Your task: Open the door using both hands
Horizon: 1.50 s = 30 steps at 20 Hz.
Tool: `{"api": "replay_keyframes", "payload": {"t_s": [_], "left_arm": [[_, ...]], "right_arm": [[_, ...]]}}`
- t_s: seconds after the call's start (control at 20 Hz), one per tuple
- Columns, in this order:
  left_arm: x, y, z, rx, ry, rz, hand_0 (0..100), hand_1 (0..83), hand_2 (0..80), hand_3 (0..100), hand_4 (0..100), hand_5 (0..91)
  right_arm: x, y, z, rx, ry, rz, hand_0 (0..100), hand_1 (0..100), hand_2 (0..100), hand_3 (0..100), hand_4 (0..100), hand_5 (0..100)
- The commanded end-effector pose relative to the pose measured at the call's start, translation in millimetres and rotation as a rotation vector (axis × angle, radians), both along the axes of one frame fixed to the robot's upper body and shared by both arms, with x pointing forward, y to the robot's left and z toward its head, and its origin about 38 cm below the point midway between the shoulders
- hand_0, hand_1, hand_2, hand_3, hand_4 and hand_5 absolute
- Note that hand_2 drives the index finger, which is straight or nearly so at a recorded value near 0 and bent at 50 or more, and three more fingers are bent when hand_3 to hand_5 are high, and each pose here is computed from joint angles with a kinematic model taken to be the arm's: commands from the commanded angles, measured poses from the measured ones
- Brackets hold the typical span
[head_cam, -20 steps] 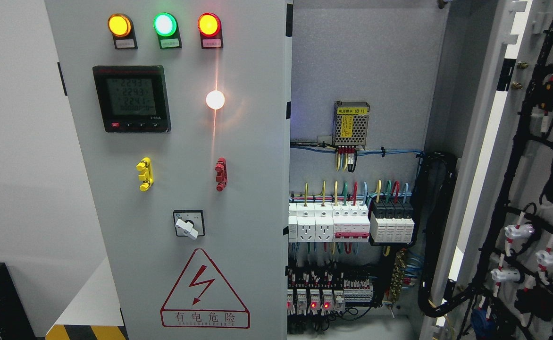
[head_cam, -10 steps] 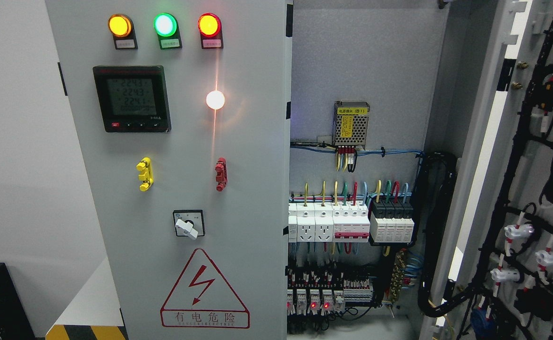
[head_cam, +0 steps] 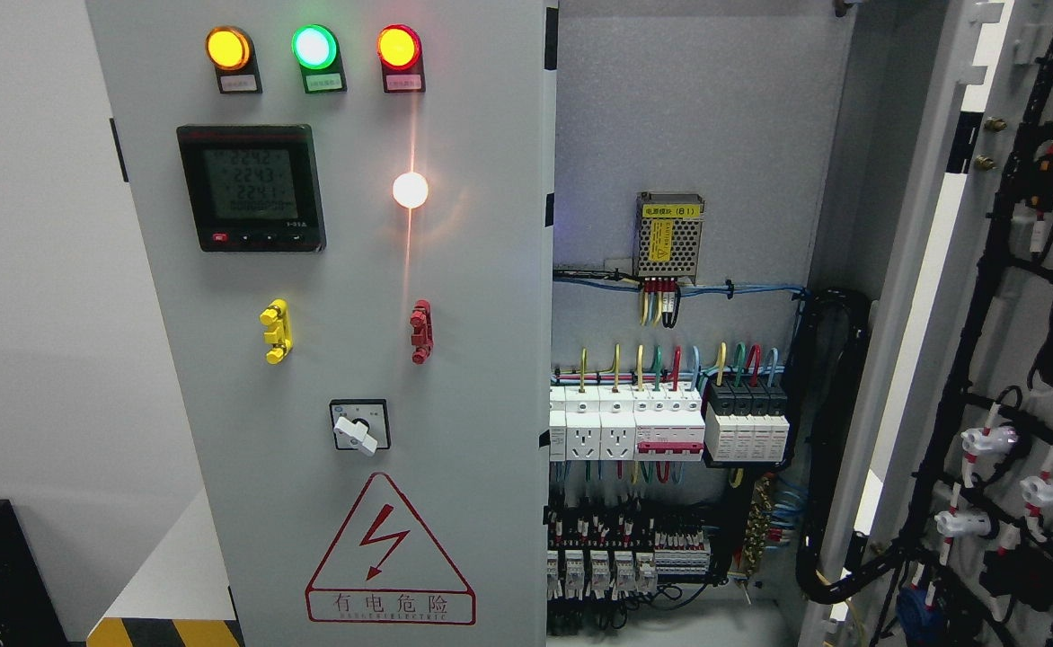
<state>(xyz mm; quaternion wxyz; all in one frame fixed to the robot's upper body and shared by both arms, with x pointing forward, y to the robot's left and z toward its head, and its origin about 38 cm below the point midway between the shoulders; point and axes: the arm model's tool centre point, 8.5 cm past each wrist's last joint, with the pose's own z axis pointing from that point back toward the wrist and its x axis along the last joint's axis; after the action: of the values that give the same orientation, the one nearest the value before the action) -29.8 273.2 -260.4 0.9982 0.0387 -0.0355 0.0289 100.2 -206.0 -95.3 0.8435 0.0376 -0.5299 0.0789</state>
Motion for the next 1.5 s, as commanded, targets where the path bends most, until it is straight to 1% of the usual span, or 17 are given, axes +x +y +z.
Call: {"api": "replay_keyframes", "payload": {"t_s": [0.0, 0.25, 0.5, 0.65, 0.75, 0.85, 1.0, 1.15, 1.35, 1.45], "left_arm": [[7, -20, -2, -0.027, -0.014, 0.008, 0, 0.0, 0.0, 0, 0, 0.0], [9, -27, -3, -0.039, -0.020, 0.013, 0, 0.0, 0.0, 0, 0, 0.0], [9, -38, -3, -0.056, -0.020, 0.013, 0, 0.0, 0.0, 0, 0, 0.0], [9, -41, -3, -0.061, -0.022, 0.013, 0, 0.0, 0.0, 0, 0, 0.0], [9, -49, -3, -0.073, -0.022, 0.014, 0, 0.0, 0.0, 0, 0, 0.0], [9, -52, -3, -0.078, -0.022, 0.015, 0, 0.0, 0.0, 0, 0, 0.0], [9, -53, -3, -0.079, -0.020, 0.016, 0, 0.0, 0.0, 0, 0, 0.0], [9, -60, -3, -0.090, -0.020, 0.016, 0, 0.0, 0.0, 0, 0, 0.0], [11, -61, -4, -0.092, -0.026, 0.014, 0, 0.0, 0.0, 0, 0, 0.0], [12, -63, -4, -0.094, -0.029, 0.015, 0, 0.0, 0.0, 0, 0, 0.0]], "right_arm": [[53, 30.0, 126, 0.075, -0.426, 0.123, 0, 0, 0, 0, 0, 0], [64, 31.9, 177, 0.111, -0.692, 0.136, 0, 0, 0, 0, 0, 0], [90, 33.4, 204, 0.115, -0.840, 0.154, 0, 0, 0, 0, 0, 0], [108, 40.5, 220, 0.131, -0.916, 0.172, 0, 0, 0, 0, 0, 0], [118, 41.5, 228, 0.132, -0.951, 0.173, 0, 0, 0, 0, 0, 0], [130, 41.0, 237, 0.123, -0.990, 0.183, 0, 0, 0, 0, 0, 0], [151, 44.9, 254, 0.127, -1.045, 0.181, 0, 0, 0, 0, 0, 0], [171, 47.1, 265, 0.110, -1.014, 0.181, 0, 0, 0, 0, 0, 0], [196, 50.5, 285, 0.109, -1.032, 0.160, 0, 0, 0, 0, 0, 0], [209, 53.8, 295, 0.108, -1.011, 0.152, 0, 0, 0, 0, 0, 0]]}}
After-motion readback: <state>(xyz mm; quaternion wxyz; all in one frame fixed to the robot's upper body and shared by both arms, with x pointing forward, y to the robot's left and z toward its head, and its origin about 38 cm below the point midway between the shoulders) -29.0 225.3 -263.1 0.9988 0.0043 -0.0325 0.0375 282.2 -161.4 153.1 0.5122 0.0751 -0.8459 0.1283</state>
